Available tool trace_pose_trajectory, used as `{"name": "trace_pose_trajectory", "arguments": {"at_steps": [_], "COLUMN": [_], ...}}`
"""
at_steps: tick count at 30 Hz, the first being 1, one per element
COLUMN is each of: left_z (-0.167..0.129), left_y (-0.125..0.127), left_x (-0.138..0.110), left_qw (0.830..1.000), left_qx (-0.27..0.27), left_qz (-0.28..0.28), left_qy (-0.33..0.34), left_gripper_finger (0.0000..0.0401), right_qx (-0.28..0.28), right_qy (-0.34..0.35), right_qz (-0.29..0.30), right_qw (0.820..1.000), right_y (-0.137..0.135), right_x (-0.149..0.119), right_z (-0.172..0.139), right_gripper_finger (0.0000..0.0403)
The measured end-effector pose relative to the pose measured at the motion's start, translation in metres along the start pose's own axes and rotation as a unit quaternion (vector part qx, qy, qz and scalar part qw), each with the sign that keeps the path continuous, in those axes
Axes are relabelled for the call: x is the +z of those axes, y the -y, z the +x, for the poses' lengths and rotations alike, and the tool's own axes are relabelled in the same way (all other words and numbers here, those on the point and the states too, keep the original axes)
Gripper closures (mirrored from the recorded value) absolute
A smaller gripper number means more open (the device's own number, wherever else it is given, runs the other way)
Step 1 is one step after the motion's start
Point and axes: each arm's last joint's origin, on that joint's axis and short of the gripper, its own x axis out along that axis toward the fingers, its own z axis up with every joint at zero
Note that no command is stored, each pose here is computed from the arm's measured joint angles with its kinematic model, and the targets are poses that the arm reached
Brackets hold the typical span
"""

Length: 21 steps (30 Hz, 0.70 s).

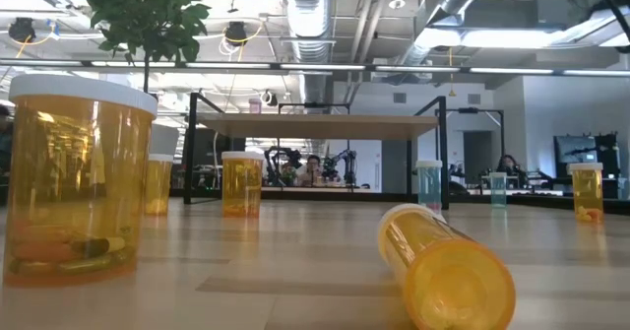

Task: Pick and place medicine bottles onto shelf by color
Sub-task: Put the left pink pill bottle on the shelf aligned with the other pink pill bottle

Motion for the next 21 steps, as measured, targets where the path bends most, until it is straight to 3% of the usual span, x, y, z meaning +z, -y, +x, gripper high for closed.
{"name": "trace_pose_trajectory", "arguments": {"at_steps": [3,7,15,21], "left_z": [-0.006,-0.008,0.009,0.015], "left_y": [-0.002,-0.002,0.004,0.005], "left_x": [0.003,0.003,-0.009,-0.012], "left_qw": [1.0,1.0,0.998,0.998], "left_qx": [-0.002,-0.01,-0.019,-0.014], "left_qz": [-0.006,-0.017,-0.031,-0.024], "left_qy": [0.013,0.014,-0.045,-0.054], "left_gripper_finger": [0.0203,0.0203,0.0203,0.0203], "right_qx": [0.016,0.007,-0.001,-0.039], "right_qy": [0.005,0.003,-0.026,-0.058], "right_qz": [0.001,0.01,-0.015,-0.032], "right_qw": [1.0,1.0,1.0,0.997], "right_y": [0.003,0.015,0.019,0.021], "right_x": [-0.021,-0.029,-0.033,-0.021], "right_z": [0.007,0.012,0.012,-0.01], "right_gripper_finger": [0.0295,0.0295,0.0295,0.0294]}}
